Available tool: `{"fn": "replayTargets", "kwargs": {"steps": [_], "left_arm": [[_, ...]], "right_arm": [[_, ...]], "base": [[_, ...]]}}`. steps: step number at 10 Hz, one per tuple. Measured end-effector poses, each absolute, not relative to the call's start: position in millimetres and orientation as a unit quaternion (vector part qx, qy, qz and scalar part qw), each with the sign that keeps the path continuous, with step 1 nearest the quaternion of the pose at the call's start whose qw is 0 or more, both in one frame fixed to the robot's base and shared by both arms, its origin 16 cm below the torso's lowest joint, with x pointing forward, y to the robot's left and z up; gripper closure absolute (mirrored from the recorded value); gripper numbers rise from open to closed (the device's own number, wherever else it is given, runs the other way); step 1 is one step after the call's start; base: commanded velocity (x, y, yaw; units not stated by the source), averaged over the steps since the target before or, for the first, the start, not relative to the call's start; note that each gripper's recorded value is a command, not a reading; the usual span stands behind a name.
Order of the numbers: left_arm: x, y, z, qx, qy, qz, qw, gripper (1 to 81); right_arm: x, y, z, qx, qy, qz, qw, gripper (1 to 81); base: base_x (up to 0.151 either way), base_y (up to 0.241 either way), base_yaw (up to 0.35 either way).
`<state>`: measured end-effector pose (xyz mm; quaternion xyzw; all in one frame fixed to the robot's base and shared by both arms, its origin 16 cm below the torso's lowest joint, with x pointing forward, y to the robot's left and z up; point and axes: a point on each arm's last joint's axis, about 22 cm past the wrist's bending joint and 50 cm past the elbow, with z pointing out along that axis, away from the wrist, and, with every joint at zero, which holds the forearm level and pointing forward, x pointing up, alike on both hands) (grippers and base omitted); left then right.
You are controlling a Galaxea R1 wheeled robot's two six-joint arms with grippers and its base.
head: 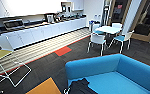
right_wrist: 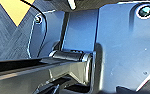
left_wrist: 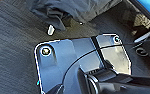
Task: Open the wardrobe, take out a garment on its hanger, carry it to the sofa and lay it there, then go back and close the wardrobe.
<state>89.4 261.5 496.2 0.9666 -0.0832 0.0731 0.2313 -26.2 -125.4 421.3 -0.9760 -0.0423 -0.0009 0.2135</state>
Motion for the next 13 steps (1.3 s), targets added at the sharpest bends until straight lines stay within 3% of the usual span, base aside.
{"fn": "replayTargets", "kwargs": {"steps": [7,13], "left_arm": [[44.9,245.3,460.6,0.974,-0.090,0.041,0.204,1.0],[30.2,221.5,459.5,0.971,-0.091,0.030,0.218,1.0]], "right_arm": [[-26.9,-127.6,421.1,-0.976,-0.044,-0.002,0.212,1.0],[-33.8,-129.0,421.8,-0.976,-0.044,0.003,0.211,1.0]], "base": [[0.000,0.000,0.000],[-0.072,0.000,0.000]]}}
